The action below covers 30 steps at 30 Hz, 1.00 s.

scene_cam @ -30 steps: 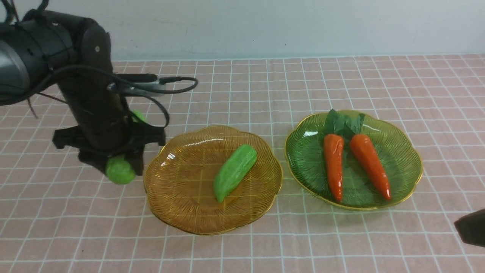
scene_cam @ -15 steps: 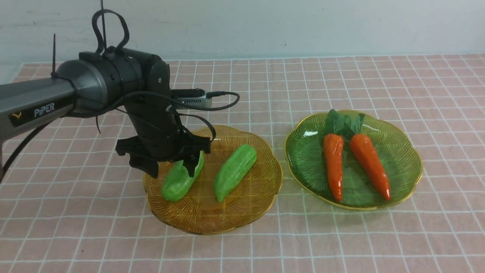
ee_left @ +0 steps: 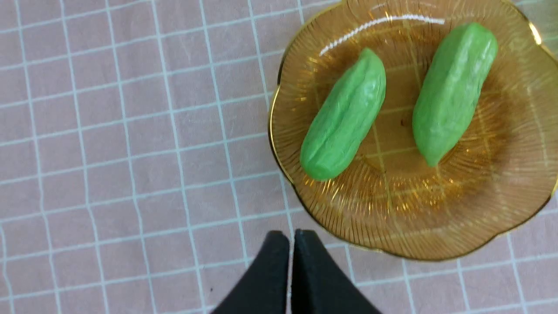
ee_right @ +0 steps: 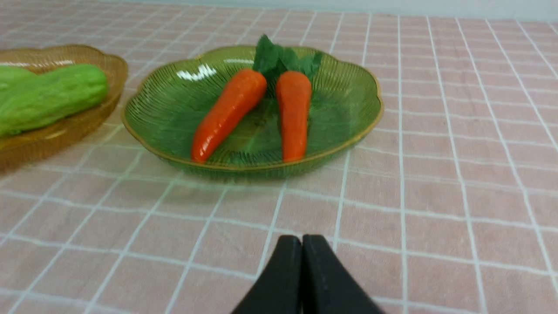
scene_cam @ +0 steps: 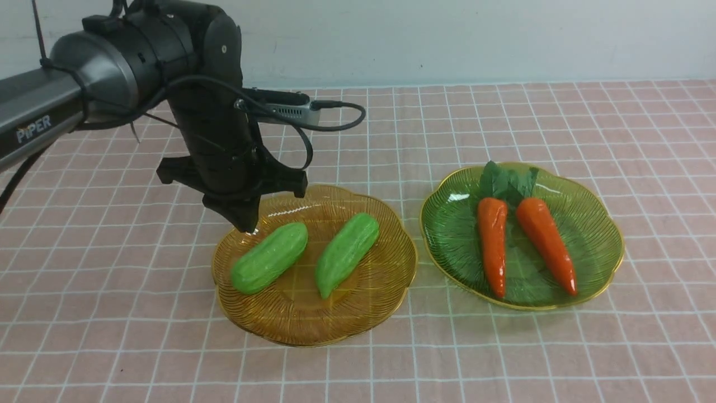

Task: Put different types of vegetables on the plate.

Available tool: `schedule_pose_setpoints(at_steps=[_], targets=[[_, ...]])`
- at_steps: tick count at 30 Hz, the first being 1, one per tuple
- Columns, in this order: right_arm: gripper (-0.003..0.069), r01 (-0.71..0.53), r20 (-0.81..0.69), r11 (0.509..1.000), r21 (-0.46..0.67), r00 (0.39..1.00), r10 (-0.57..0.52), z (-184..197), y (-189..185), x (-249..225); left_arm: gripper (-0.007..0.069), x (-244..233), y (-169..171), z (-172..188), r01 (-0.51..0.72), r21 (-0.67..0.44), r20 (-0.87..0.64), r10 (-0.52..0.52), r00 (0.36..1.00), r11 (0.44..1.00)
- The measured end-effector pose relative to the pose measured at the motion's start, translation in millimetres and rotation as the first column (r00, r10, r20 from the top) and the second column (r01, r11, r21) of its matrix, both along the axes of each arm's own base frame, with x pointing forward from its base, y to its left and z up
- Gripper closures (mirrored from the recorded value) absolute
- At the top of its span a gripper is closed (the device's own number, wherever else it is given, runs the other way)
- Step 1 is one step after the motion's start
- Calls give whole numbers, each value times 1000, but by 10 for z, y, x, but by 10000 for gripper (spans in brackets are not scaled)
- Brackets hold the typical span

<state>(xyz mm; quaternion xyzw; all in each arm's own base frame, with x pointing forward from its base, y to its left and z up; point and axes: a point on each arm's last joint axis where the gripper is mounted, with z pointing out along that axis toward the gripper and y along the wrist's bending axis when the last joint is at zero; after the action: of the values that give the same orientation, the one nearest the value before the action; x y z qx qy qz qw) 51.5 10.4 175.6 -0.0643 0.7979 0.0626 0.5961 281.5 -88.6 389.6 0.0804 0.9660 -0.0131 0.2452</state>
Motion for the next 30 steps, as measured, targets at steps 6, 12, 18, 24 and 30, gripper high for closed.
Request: schedule_pose_setpoints(at_steps=[6,12,18,24,30], targets=[[674,21,37,1000,6,999,-21,17,-10,15,628,-775,269,-111,-33,-34,39,35,999,999],[674,22,42,1000,7,999,-22,18,-11,17,628,-1579,526,-703,-38,-227,332,114,937,973],[674,22,43,1000,7,999,-22,19,-11,17,628,-1921,601,-1174,128,-366,663,161,731,922],[674,22,43,1000,7,999,-22,19,-11,17,628,-1984,602,-1368,201,-389,750,182,635,899],[674,22,43,1000,7,999,-22,19,-11,17,628,-1986,604,-1509,189,-365,733,156,663,912]])
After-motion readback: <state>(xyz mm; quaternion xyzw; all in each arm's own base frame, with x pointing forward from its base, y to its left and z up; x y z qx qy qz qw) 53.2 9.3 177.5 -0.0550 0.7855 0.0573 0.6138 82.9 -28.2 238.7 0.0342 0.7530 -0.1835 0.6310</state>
